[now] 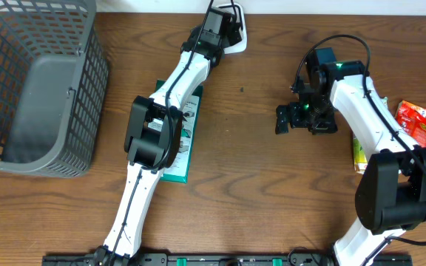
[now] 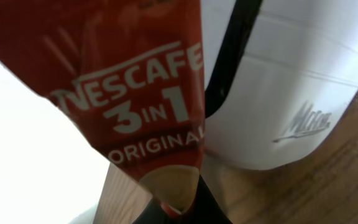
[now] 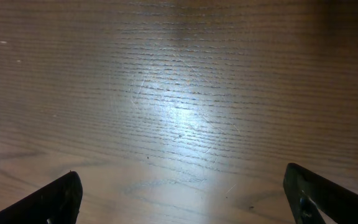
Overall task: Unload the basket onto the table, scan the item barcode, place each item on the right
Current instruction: 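Hold the Nescafe stick in front of the white scanner with the left gripper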
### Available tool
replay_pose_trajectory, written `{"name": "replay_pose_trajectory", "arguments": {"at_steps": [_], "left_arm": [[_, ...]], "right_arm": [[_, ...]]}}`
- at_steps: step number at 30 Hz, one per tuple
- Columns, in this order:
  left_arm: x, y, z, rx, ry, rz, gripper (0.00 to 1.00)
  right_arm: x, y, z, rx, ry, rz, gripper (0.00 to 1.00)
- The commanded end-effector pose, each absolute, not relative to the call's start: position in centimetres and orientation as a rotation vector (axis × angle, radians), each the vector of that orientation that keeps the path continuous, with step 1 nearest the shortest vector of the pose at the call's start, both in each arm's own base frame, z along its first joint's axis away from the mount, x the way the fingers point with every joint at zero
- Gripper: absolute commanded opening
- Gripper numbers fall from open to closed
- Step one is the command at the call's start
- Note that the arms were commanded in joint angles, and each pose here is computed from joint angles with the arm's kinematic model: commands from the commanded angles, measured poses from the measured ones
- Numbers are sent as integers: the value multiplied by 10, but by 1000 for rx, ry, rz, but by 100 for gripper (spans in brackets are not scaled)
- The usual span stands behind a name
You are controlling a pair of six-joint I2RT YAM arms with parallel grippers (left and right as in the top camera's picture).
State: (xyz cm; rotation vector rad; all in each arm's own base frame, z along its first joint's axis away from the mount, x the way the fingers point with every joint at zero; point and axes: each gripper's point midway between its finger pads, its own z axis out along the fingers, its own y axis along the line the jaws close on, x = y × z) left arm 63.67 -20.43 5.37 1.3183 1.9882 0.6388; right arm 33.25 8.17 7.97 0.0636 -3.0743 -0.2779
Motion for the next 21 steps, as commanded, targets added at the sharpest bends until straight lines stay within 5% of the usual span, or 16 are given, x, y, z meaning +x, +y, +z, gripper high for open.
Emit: {"name": "replay_pose_trajectory", "arguments": {"at_steps": [1,21], "left_arm": [[644,-208,102,1290,1922,631,7],[630,-219,112,1381,1927,325,7]], "right_arm": [[330,84,85,59,-3087,-274,99],[330,84,85,59,-3087,-274,99]]}}
